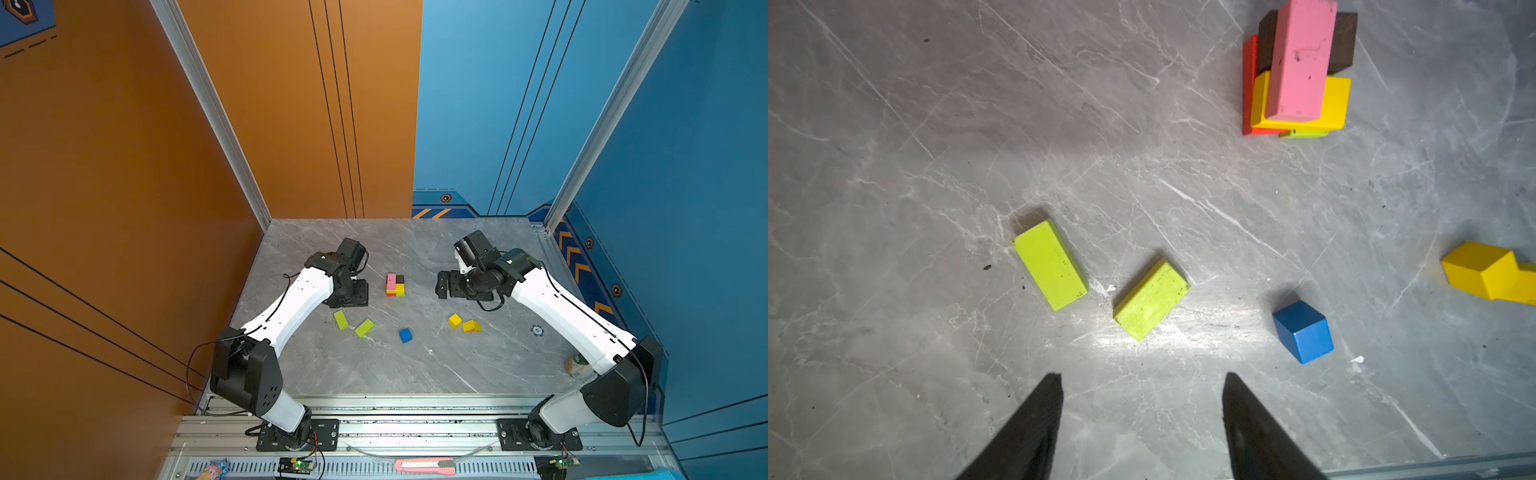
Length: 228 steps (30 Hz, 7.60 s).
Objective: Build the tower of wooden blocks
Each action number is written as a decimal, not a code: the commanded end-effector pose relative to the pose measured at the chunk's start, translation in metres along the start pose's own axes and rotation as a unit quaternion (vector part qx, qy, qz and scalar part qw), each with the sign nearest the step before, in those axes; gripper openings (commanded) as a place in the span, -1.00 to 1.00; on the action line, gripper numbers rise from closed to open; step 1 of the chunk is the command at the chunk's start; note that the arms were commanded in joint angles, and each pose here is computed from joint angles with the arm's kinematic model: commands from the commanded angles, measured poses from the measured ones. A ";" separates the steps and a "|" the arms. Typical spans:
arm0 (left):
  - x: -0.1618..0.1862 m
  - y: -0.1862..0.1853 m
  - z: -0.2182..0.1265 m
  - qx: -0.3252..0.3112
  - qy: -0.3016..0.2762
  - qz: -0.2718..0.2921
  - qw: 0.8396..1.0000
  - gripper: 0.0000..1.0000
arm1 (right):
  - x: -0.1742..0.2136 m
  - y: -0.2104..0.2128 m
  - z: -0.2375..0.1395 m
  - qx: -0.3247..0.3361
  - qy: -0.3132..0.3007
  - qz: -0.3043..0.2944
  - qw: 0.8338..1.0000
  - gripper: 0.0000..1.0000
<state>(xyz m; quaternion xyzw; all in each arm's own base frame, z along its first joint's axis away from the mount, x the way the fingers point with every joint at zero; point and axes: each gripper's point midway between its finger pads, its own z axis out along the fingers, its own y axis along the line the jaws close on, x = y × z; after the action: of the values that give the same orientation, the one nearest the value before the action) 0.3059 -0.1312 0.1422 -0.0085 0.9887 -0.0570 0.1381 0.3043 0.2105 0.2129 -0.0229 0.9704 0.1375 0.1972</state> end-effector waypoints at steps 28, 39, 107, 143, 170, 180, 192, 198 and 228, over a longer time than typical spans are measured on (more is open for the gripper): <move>0.037 -0.011 0.097 -0.016 0.062 0.175 0.983 0.46 | 0.015 -0.049 -0.056 -0.041 -0.019 0.058 0.997 1.00; 0.046 -0.011 0.117 -0.036 0.091 0.188 0.977 0.27 | 0.031 -0.067 -0.075 -0.019 -0.027 0.075 0.997 1.00; -0.091 -0.132 0.106 -0.049 0.018 0.038 0.998 -0.58 | 0.037 -0.118 -0.106 -0.006 -0.073 0.121 0.990 1.00; -0.106 -0.121 0.118 -0.043 0.023 0.029 0.998 -0.52 | 0.032 -0.127 -0.099 0.002 -0.068 0.147 0.987 1.00; -0.104 -0.121 0.125 -0.042 0.035 0.022 0.998 -0.35 | 0.033 -0.133 -0.097 -0.006 -0.062 0.163 0.985 1.00; -0.105 -0.122 0.122 -0.040 0.032 0.019 0.999 -0.28 | 0.031 -0.135 -0.096 -0.011 -0.059 0.161 0.985 1.00; -0.109 -0.125 0.118 -0.040 0.028 0.023 0.999 -0.22 | 0.031 -0.137 -0.095 -0.011 -0.059 0.164 0.985 1.00; -0.113 -0.130 0.108 -0.035 0.022 0.025 0.999 -0.21 | 0.031 -0.138 -0.095 -0.011 -0.058 0.166 0.984 1.00; -0.107 -0.115 0.076 -0.064 0.036 0.072 0.995 0.54 | 0.025 -0.136 -0.098 -0.019 -0.064 0.175 0.982 1.00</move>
<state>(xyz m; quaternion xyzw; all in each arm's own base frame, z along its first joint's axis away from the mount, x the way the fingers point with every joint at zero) 0.4345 -0.2601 0.1162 0.0426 0.9922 -0.0074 0.1171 0.2600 0.0519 0.2483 0.1489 0.9445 0.1793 0.2315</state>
